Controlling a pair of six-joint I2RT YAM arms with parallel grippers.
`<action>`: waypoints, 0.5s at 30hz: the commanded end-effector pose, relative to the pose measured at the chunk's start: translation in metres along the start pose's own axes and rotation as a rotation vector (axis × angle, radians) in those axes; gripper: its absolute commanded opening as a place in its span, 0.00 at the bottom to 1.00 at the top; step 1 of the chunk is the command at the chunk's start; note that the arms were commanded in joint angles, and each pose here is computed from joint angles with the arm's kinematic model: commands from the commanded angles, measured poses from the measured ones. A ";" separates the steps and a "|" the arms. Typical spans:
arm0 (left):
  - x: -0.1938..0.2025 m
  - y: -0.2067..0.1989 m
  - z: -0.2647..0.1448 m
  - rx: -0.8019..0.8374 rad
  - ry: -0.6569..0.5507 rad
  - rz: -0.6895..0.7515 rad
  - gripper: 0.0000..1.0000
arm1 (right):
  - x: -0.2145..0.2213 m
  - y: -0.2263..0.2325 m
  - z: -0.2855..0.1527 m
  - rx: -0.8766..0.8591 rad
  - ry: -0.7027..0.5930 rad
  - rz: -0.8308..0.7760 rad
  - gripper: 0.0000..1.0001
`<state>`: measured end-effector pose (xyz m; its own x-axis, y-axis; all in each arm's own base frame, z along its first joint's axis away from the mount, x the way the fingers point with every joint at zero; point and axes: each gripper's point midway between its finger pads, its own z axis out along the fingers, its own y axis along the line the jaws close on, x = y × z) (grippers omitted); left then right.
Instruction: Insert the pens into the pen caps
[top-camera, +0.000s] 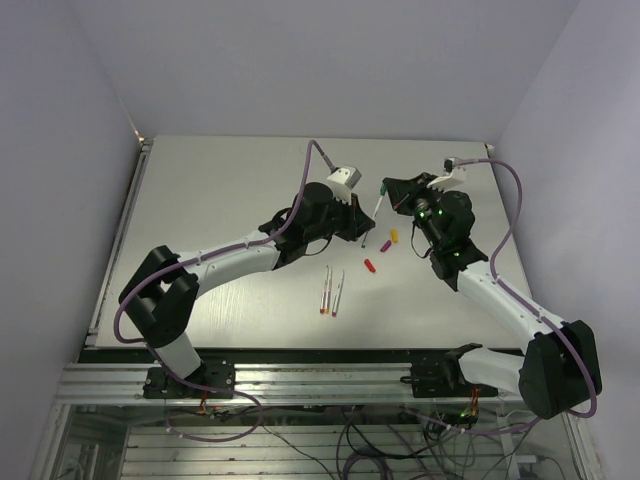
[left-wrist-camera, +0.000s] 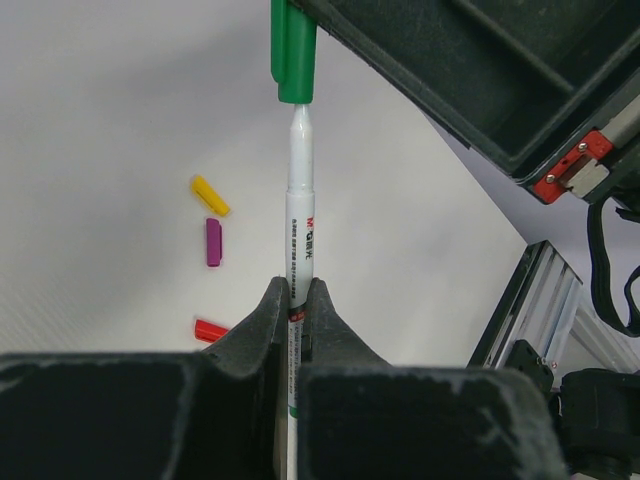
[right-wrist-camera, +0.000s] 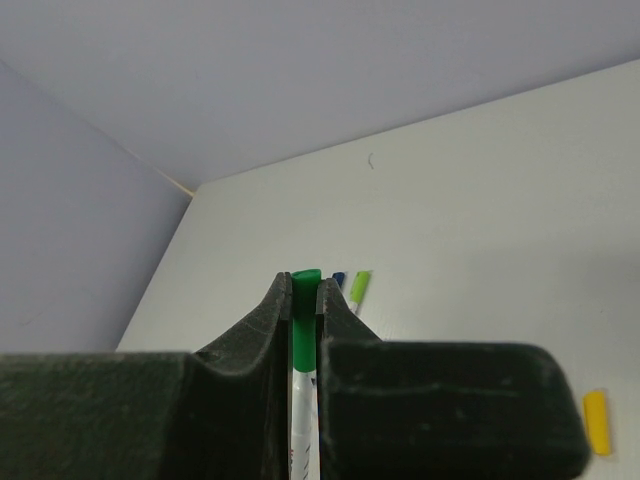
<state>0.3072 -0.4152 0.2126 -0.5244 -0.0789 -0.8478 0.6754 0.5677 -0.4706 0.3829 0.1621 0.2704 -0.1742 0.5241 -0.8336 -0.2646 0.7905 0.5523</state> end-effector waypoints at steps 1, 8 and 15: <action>-0.019 -0.003 -0.005 0.005 -0.066 0.020 0.07 | 0.003 0.000 -0.001 -0.009 0.007 -0.015 0.00; -0.016 0.000 -0.003 -0.004 -0.061 0.016 0.07 | 0.000 0.004 -0.002 -0.021 0.002 -0.009 0.00; -0.019 0.001 -0.002 -0.008 -0.075 0.011 0.07 | 0.008 0.006 -0.003 -0.034 0.031 0.012 0.00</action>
<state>0.3091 -0.4146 0.2132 -0.5201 -0.0854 -0.8498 0.6711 0.5745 -0.4685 0.3812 0.1650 0.2686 -0.1898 0.5192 -0.8333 -0.2754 0.7865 0.5528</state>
